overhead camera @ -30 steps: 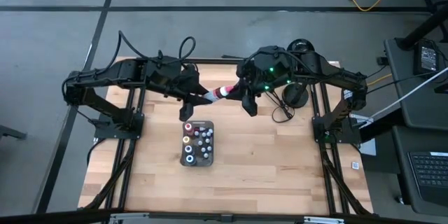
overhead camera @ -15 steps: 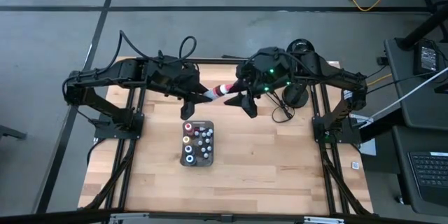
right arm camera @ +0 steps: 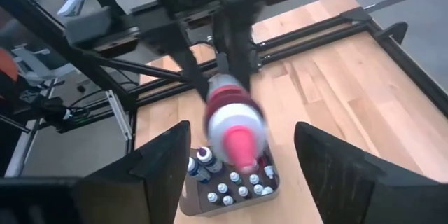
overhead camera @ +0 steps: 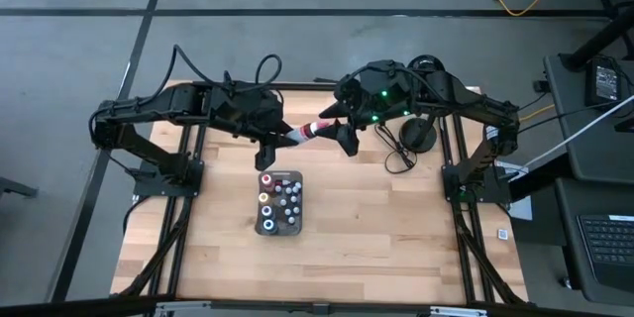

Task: Pick & Place food coloring
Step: Put the pink food coloring bottle into the bin

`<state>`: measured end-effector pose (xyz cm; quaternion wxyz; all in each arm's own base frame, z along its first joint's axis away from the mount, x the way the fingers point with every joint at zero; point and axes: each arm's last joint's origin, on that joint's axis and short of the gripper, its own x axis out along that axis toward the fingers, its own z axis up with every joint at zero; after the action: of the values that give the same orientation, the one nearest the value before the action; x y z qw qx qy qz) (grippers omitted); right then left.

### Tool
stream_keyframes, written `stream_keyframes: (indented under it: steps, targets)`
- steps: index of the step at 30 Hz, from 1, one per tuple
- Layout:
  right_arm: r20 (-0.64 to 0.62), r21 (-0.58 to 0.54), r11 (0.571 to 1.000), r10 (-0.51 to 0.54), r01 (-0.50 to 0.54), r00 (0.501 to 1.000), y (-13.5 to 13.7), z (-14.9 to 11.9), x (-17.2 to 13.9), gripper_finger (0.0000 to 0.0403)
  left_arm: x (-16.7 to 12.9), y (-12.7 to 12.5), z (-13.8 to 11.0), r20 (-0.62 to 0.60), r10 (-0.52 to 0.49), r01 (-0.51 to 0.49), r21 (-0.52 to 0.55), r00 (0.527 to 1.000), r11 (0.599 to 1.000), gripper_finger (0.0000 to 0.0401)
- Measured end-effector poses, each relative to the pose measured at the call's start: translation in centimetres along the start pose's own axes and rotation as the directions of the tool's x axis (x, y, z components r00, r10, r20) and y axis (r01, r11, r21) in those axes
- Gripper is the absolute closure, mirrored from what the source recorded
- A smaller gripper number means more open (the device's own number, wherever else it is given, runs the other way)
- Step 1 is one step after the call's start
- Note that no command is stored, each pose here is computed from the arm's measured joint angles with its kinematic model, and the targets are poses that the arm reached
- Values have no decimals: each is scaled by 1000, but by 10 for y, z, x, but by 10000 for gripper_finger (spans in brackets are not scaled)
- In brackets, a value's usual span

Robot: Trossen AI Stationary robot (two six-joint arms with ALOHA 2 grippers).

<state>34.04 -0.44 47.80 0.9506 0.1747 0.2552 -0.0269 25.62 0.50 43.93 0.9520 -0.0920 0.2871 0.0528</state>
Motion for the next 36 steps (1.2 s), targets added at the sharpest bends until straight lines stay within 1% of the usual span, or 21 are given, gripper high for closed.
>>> stream_keyframes:
  steps: [4, 12, 17, 21, 26, 31, 36]
  targets:
    - [0, -8, 1000, -1, 1, 1000, 0, 0, 0, 154, 0, 0, 0, 1, -1, 1, 1, 1000, 1000, 302]
    - [-30, -15, 1000, 9, -10, 1000, -1, -2, 13, 179, 0, 0, 1, 7, -2, 2, 1, 1000, 1000, 302]
    - [-12, -36, 999, 17, -17, 1000, 0, -1, 14, 192, 0, 0, 1, 7, -2, 2, 0, 1000, 1000, 302]
    - [-19, -39, 999, 23, -24, 1000, 0, -1, 14, 220, 0, 0, 1, 7, -2, 2, 0, 1000, 1000, 302]
    - [-22, -57, 998, 25, -26, 999, 0, -1, 14, 278, 0, 0, 0, 4, -3, 3, -1, 1000, 1000, 301]
    - [-18, -60, 998, 26, -27, 1000, 0, -1, 12, 280, 0, 0, 1, 10, -3, 3, -5, 1000, 1000, 291]
    - [-8, -58, 998, 29, -30, 1000, 1, 1, 8, 280, -3, -1, 1, 20, -12, 12, -18, 1000, 1000, 265]
